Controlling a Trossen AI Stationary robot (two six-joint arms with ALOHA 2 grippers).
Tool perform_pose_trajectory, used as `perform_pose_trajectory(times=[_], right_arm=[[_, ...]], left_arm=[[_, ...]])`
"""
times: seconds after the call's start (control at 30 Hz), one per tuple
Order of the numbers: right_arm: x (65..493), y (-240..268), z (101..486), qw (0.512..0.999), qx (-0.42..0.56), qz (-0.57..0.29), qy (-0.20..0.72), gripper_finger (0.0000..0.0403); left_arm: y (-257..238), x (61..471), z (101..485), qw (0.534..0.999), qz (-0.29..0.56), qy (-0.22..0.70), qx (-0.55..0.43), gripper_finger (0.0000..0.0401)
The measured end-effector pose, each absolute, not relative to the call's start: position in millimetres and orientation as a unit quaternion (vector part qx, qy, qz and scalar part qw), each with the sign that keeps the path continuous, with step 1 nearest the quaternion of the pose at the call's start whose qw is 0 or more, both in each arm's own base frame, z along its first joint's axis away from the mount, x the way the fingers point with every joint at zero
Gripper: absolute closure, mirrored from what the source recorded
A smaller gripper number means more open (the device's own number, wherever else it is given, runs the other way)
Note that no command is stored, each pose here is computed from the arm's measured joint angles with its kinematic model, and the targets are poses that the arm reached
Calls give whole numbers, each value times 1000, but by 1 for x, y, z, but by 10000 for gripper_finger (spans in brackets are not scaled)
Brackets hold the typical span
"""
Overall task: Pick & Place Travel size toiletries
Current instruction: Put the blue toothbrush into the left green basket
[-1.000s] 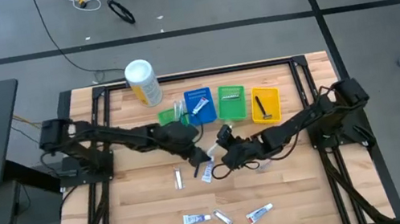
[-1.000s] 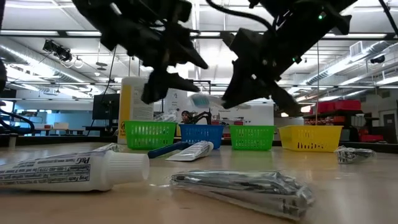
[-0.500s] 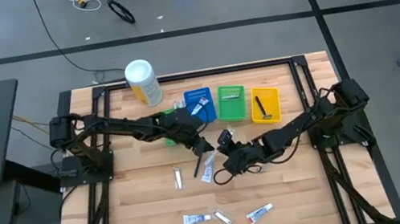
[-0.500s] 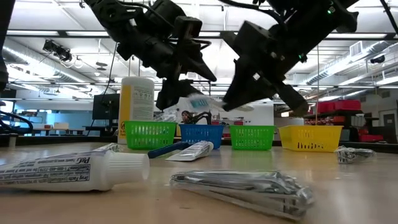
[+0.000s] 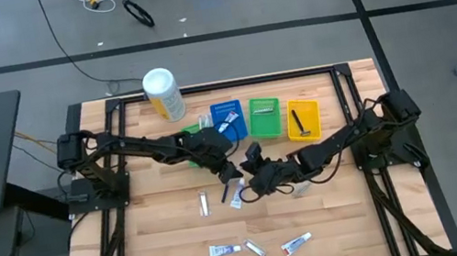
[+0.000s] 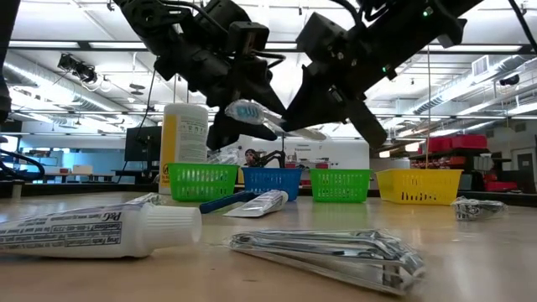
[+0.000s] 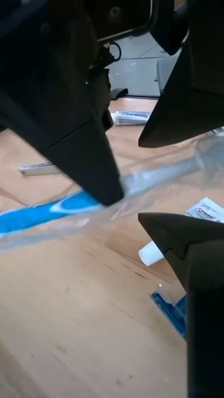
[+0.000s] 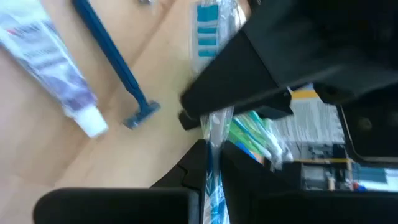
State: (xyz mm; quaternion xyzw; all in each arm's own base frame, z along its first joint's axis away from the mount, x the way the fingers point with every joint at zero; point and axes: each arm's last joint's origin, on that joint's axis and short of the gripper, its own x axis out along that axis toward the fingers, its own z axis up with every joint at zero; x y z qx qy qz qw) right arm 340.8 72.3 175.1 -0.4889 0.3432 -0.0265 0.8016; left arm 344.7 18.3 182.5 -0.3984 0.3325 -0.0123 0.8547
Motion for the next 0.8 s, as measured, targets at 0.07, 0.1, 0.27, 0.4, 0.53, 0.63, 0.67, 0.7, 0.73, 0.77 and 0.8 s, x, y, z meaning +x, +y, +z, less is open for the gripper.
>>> perform_pose_trajectory(times=[0.07,0.1,0.27,0.4,0.53,0.63,0.67,0.7,0.73,0.77,0.8], right_arm=[[341,73,175,803,-487,-26,342,365],[341,72,175,803,-487,-26,342,365],[342,73,175,817,-471,-8,333,364],[343,72,175,830,-451,1,328,364],[343,73,175,843,-428,12,324,364],[343,72,175,851,-414,9,324,364],[343,72,175,852,-410,7,325,364],[343,71,175,854,-407,6,325,364],[343,71,175,855,-404,5,325,364],[343,70,175,857,-399,6,325,364],[343,70,175,861,-392,8,325,364]], left_arm=[[18,344,182,855,-13,335,-396,230],[18,344,182,855,-13,336,-395,239],[18,344,182,855,-13,336,-394,290],[18,344,181,856,-12,338,-390,328],[18,343,181,857,-13,341,-387,357],[18,343,180,856,-13,343,-387,360],[18,343,180,855,-12,345,-387,360],[18,343,180,854,-11,346,-387,358],[18,343,180,854,-9,347,-388,353],[18,342,179,853,-6,348,-388,349],[18,342,179,853,-2,348,-388,345]])
